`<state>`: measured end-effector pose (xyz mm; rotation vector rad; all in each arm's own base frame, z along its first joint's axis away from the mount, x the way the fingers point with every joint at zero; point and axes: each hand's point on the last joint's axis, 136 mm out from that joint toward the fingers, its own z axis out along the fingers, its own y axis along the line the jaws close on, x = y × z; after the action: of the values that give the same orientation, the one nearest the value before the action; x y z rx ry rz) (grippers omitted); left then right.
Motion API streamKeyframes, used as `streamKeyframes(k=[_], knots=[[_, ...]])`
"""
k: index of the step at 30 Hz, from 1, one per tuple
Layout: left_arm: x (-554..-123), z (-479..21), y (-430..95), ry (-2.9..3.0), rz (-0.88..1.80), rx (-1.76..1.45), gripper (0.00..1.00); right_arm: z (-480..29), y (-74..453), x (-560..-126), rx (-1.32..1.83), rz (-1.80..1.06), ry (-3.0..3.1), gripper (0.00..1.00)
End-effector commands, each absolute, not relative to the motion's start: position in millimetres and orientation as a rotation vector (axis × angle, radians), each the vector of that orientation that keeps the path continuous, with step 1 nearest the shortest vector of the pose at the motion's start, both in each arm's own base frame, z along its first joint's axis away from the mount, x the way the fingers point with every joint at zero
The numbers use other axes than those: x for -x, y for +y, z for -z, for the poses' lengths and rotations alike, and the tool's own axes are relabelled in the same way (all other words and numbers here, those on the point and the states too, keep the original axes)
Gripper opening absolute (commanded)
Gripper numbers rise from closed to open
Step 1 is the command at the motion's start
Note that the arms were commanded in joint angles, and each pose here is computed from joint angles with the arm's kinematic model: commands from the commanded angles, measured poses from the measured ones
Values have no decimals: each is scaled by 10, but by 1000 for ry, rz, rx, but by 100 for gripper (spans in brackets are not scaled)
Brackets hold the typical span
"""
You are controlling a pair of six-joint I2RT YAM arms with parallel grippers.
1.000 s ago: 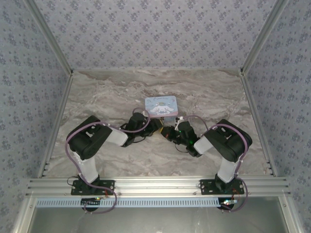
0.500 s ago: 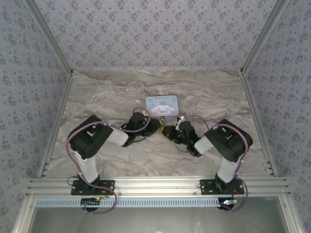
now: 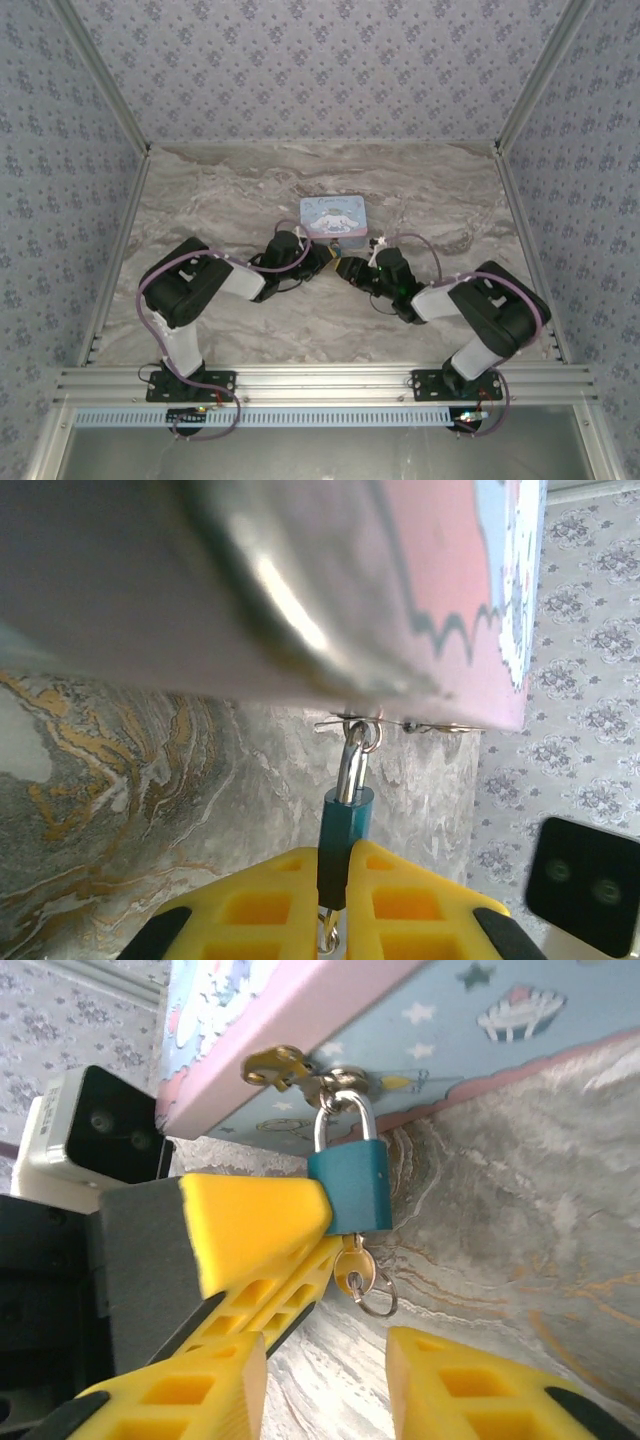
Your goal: Unlock a padlock with a key
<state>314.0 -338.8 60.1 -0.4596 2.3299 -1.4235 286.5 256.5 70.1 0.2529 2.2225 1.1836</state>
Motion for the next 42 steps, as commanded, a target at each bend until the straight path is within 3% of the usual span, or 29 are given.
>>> streamKeyframes(k=[1,9,20,25,30,42], knots=[[-3186,-729,-3420,2308,1426,447,10,-673,2358,-2823,-151,-1002,2262,45],[-3186,-776,-3434,2305,1451,480,11,-1092,2089,-2694,325,-599,2146,62],[-3185,-868,-3496,2294,1520,500,10,-1223,2138,-2462,810,-165,1787,65],[-3171,-880,-3513,2298,1536,500,9,-1210,2289,-2389,951,-77,1646,83],[-3166,-891,-3516,2297,1540,503,9,-1121,2426,-2422,1031,-11,1608,80],[-3162,-903,-3504,2297,1537,511,8,-912,2527,-2763,996,113,1630,48]])
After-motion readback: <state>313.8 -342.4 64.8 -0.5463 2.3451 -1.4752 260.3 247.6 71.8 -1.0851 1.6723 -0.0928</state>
